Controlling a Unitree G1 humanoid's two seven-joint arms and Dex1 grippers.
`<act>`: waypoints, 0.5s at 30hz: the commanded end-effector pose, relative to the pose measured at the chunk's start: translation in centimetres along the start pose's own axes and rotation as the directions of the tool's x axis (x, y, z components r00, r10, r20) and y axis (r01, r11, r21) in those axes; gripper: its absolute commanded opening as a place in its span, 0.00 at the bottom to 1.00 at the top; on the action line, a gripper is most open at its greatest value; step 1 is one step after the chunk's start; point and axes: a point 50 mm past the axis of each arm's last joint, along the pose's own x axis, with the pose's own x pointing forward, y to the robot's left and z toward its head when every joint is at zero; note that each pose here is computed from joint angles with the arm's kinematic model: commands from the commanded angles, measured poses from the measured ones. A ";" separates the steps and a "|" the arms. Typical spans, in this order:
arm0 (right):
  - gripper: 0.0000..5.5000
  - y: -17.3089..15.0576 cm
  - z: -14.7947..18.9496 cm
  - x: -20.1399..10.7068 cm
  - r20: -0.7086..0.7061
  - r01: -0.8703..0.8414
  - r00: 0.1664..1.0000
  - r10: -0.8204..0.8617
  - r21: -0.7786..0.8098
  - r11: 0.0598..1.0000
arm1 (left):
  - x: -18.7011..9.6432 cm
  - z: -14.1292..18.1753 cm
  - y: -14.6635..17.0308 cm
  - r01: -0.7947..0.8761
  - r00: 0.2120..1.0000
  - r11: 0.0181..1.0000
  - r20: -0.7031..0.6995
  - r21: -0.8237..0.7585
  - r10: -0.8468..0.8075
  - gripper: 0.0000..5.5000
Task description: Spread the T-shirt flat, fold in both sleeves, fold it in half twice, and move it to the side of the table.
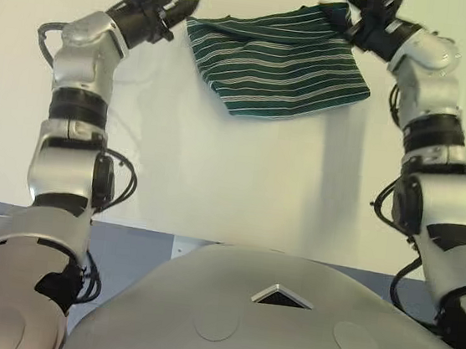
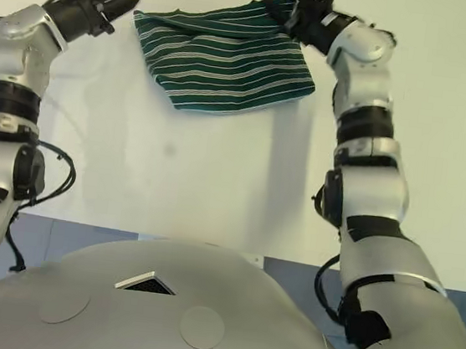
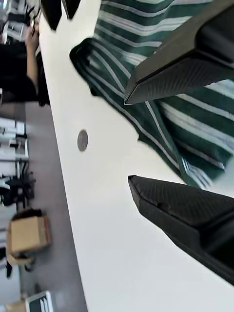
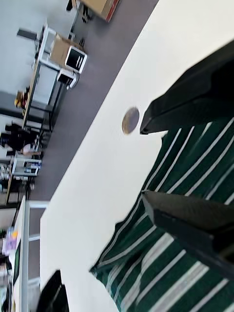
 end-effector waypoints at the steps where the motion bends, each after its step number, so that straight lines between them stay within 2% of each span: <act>1: 0.39 1.5 -0.9 -0.1 -0.168 -0.173 0.973 0.159 -0.069 0.983 | 2.2 -0.8 -6.4 0.307 0.950 0.917 -0.137 0.256 -0.280 0.59; 3: 0.39 2.4 -1.5 0.0 -0.217 -0.237 0.950 0.223 -0.042 0.971 | 1.8 -3.0 -6.9 0.390 0.906 0.851 -0.311 0.351 -0.287 0.67; 4: 0.39 2.4 -2.0 0.5 -0.239 -0.214 0.949 0.206 -0.007 0.977 | 1.4 -3.8 -7.2 0.436 0.878 0.819 -0.375 0.373 -0.297 0.70; 6: 0.39 1.5 -2.5 1.3 -0.251 -0.091 0.960 0.128 0.155 0.984 | 0.9 -4.6 -8.1 0.532 0.821 0.760 -0.448 0.373 -0.355 0.76; 9: 0.39 -0.3 -2.6 2.0 -0.278 0.129 0.961 -0.015 0.398 0.908 | 0.4 -5.6 -9.8 0.662 0.718 0.677 -0.531 0.323 -0.449 0.87; 11: 0.39 -1.3 -2.0 2.4 -0.307 0.233 0.942 -0.134 0.314 0.920 | 0.5 -5.7 -10.5 0.687 0.698 0.658 -0.531 0.309 -0.479 0.93; 12: 0.39 -1.8 -1.1 2.8 -0.277 0.270 0.941 -0.193 0.278 0.922 | 0.6 -5.4 -10.9 0.694 0.696 0.651 -0.519 0.309 -0.496 0.96; 14: 0.39 -2.8 1.3 3.5 -0.153 0.327 0.943 -0.295 0.272 0.905 | 1.1 -4.6 -11.6 0.671 0.727 0.665 -0.468 0.327 -0.503 0.98; 15: 0.39 -3.1 2.1 3.6 -0.115 0.343 0.939 -0.324 0.256 0.904 | 1.8 -3.9 -11.7 0.628 0.769 0.696 -0.416 0.348 -0.486 0.98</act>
